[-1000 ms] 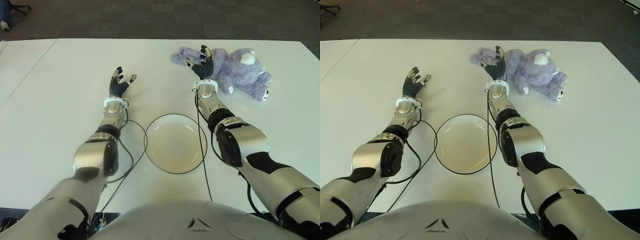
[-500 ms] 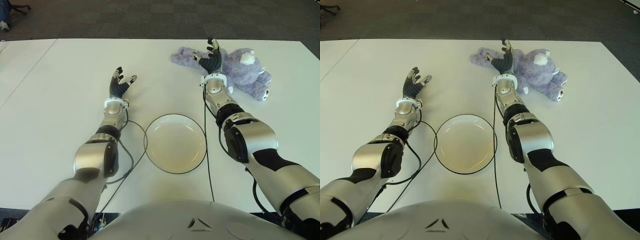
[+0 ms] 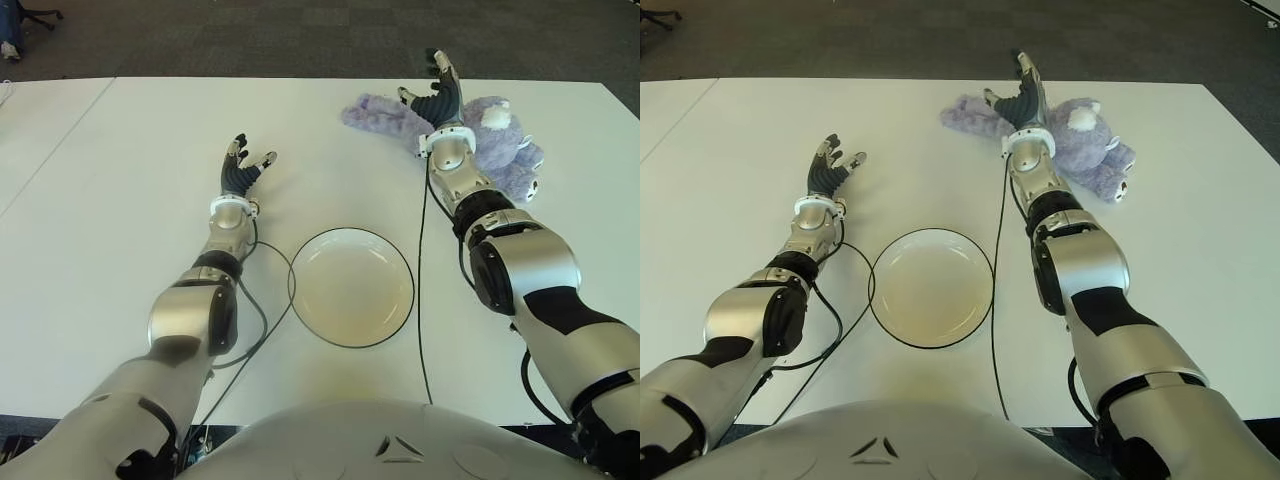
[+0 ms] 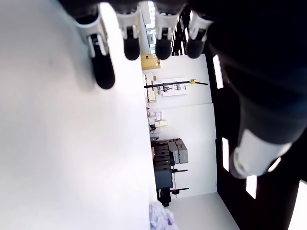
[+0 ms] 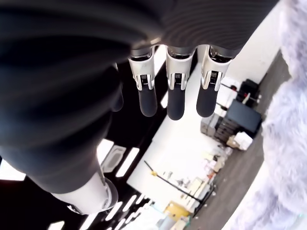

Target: Put the doll into the plate.

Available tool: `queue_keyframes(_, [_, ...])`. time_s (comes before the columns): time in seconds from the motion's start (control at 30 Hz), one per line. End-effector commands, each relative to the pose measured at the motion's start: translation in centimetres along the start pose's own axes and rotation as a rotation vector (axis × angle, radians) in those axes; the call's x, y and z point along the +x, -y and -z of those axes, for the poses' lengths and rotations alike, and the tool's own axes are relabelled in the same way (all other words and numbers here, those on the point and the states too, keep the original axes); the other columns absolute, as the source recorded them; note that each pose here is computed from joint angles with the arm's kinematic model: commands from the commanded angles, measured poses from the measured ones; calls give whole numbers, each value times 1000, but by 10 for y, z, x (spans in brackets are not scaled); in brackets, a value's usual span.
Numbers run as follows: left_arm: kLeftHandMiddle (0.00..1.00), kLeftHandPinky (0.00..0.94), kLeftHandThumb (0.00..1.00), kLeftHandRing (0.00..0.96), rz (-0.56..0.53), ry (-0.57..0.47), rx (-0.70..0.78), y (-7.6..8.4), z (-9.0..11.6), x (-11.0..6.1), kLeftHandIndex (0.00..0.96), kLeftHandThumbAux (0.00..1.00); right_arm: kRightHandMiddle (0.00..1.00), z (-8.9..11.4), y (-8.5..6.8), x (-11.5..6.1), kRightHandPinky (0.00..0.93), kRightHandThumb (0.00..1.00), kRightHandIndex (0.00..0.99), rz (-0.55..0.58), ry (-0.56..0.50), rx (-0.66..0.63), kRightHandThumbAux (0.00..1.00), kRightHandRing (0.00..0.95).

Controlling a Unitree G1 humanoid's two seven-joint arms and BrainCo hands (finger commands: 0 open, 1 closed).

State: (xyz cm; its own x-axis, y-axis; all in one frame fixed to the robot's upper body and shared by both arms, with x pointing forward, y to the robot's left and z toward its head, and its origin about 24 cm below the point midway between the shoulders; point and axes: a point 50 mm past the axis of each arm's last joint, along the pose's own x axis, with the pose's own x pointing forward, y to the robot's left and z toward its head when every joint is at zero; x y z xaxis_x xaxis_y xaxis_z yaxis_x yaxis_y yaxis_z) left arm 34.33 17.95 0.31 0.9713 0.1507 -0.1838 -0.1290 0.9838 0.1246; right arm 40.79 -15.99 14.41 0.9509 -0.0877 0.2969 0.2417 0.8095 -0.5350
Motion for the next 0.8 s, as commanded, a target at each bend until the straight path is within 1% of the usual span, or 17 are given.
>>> queue_keyframes(0.03, [59, 119, 92, 70, 49, -310, 20, 8, 75, -38, 27, 672, 133, -13, 29, 16, 168, 422, 106, 22, 67, -140, 810, 124])
queue_keyframes(0.1, [69, 133, 91, 80, 48, -312, 15, 7, 76, -39, 35, 658, 128, -14, 41, 20, 137, 376, 109, 24, 105, -262, 813, 118])
queue_keyframes(0.13, [70, 133, 91, 81, 48, -311, 13, 7, 76, -39, 35, 657, 127, -15, 49, 21, 134, 370, 109, 24, 131, -348, 813, 118])
queue_keyframes(0.17, [69, 122, 93, 79, 48, -310, 11, 7, 76, -39, 36, 654, 121, -14, 55, 22, 74, 253, 114, 23, 145, -401, 813, 105])
queue_keyframes(0.2, [69, 120, 95, 79, 48, -309, 11, 7, 76, -40, 36, 653, 120, -14, 58, 23, 59, 217, 115, 23, 154, -432, 814, 102])
queue_keyframes(0.23, [69, 119, 95, 79, 48, -307, 10, 7, 76, -40, 36, 652, 120, -14, 61, 23, 56, 211, 115, 23, 165, -472, 815, 101])
queue_keyframes(0.27, [68, 114, 97, 77, 48, -307, 11, 7, 76, -40, 35, 652, 116, -13, 66, 24, 26, 148, 116, 21, 171, -522, 811, 94])
queue_keyframes(0.3, [66, 118, 103, 77, 48, -306, 12, 7, 76, -40, 34, 646, 107, -12, 69, 24, 6, 123, 115, 19, 176, -560, 809, 80])
queue_keyframes(0.33, [65, 119, 105, 77, 48, -306, 12, 7, 76, -40, 33, 645, 105, -11, 71, 24, 1, 116, 115, 18, 179, -583, 809, 76])
queue_keyframes(0.4, [65, 126, 114, 78, 48, -302, 11, 8, 76, -40, 32, 639, 93, -8, 82, 24, 0, 98, 113, 16, 187, -700, 800, 57])
queue_keyframes(0.47, [66, 132, 124, 80, 48, -296, 7, 10, 74, -39, 32, 630, 83, -5, 90, 24, 0, 87, 116, 15, 194, -782, 787, 38])
queue_keyframes(0.6, [71, 135, 127, 84, 45, -293, 2, 12, 72, -37, 32, 625, 74, -4, 95, 24, 0, 65, 127, 11, 214, -863, 760, 22])
queue_keyframes(0.8, [72, 119, 108, 82, 42, -301, 0, 13, 73, -38, 28, 636, 74, -4, 100, 24, 0, 67, 163, 3, 235, -936, 735, 12])
